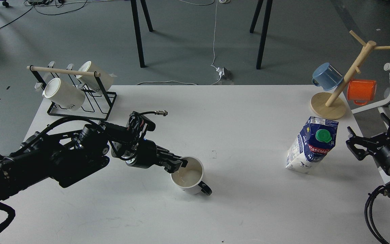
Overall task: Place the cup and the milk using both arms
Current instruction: 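Release the mug and raise the left arm away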
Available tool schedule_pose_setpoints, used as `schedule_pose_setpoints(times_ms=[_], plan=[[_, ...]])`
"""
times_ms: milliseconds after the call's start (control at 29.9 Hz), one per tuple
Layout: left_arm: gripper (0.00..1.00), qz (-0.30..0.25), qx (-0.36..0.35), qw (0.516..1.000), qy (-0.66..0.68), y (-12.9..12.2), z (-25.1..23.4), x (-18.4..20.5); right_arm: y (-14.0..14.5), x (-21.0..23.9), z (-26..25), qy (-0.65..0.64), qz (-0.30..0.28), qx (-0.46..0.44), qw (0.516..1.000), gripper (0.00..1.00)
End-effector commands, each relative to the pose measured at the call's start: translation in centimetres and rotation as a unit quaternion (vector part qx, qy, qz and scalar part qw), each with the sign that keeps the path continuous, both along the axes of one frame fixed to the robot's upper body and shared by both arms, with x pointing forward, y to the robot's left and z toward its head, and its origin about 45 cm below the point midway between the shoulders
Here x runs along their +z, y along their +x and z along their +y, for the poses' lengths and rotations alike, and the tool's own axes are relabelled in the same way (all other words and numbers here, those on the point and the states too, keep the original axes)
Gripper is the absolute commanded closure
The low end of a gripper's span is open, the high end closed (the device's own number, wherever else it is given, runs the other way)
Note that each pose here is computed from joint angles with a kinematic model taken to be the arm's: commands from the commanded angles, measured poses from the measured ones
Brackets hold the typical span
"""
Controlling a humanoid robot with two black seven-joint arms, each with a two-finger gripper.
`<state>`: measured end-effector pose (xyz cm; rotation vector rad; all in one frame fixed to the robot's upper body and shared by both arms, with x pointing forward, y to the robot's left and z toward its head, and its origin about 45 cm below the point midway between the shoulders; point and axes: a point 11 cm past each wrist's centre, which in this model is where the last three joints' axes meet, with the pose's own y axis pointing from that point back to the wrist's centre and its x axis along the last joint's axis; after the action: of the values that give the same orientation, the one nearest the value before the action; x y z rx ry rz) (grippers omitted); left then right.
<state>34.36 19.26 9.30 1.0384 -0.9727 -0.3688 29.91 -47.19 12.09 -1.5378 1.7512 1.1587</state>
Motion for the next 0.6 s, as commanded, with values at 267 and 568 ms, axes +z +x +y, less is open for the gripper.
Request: schedule_pose_setpoints(times_ms=[267, 568], plan=[[0.09, 0.026, 0.179, 0.967, -0.180, 4.1, 2.3, 6.1, 0.0, 0.1, 0.1, 0.002, -0.001, 0.001, 1.000, 0.04], [0.02, 0.080, 0.392, 0.808, -0.433, 7.6, 11.4, 15.6, -0.5, 3.1, 3.9, 0.036, -0.032, 0.068, 0.997, 0.03]])
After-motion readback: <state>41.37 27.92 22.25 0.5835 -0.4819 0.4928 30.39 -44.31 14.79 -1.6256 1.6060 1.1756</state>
